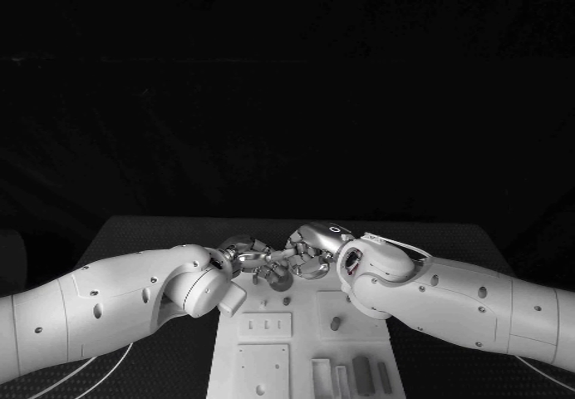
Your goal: Assemble the parts on the task board
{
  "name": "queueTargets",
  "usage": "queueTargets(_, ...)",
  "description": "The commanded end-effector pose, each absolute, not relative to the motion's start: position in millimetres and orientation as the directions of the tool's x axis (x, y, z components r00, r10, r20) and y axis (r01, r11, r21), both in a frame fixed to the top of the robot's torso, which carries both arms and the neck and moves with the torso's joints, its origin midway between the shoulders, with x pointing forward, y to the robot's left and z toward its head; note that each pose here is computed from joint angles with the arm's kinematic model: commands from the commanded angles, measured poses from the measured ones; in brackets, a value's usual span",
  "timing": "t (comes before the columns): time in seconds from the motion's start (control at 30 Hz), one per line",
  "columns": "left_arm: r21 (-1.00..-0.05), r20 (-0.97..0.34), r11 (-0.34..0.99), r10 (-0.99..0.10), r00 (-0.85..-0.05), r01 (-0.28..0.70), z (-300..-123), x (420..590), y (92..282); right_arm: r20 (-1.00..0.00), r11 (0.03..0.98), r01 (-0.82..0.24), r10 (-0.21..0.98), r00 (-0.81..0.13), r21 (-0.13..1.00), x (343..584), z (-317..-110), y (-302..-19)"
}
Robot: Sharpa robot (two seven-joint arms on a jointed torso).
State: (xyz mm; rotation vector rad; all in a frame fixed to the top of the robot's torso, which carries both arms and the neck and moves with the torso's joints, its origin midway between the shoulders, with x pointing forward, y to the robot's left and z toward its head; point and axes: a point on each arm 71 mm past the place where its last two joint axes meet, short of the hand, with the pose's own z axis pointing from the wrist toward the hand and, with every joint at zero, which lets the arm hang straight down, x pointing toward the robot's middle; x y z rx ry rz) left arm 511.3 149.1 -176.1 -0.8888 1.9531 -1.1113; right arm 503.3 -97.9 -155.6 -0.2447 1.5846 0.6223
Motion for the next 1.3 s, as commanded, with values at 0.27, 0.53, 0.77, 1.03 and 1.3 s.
queueTargets(0.27, -0.883, -0.247, 0.41, -0.818, -0.52, -0.226, -176.9, 510.3, 146.8, -0.973, 0.826, -0.515, 0.198, -0.117, 0.23, 501.2, -155.3, -94.2)
queueTargets(0.53, -0.881, -0.249, 0.414, -0.818, -0.52, -0.23, -177.3, 510.1, 145.1, -0.973, 0.82, -0.523, 0.2, -0.119, 0.233, 498.8, -155.0, -90.0)
queueTargets(0.77, -0.879, -0.249, 0.415, -0.818, -0.519, -0.233, -177.6, 510.0, 145.0, -0.974, 0.818, -0.528, 0.195, -0.119, 0.228, 497.8, -155.1, -87.4)
queueTargets(1.03, -0.874, -0.248, 0.422, -0.813, -0.526, -0.241, -178.5, 509.4, 143.4, -0.975, 0.817, -0.532, 0.193, -0.112, 0.223, 496.4, -155.1, -84.9)
queueTargets(1.3, -0.867, -0.256, 0.432, -0.813, -0.523, -0.248, -179.6, 510.0, 143.7, -0.975, 0.814, -0.538, 0.194, -0.106, 0.22, 494.0, -154.6, -82.5)
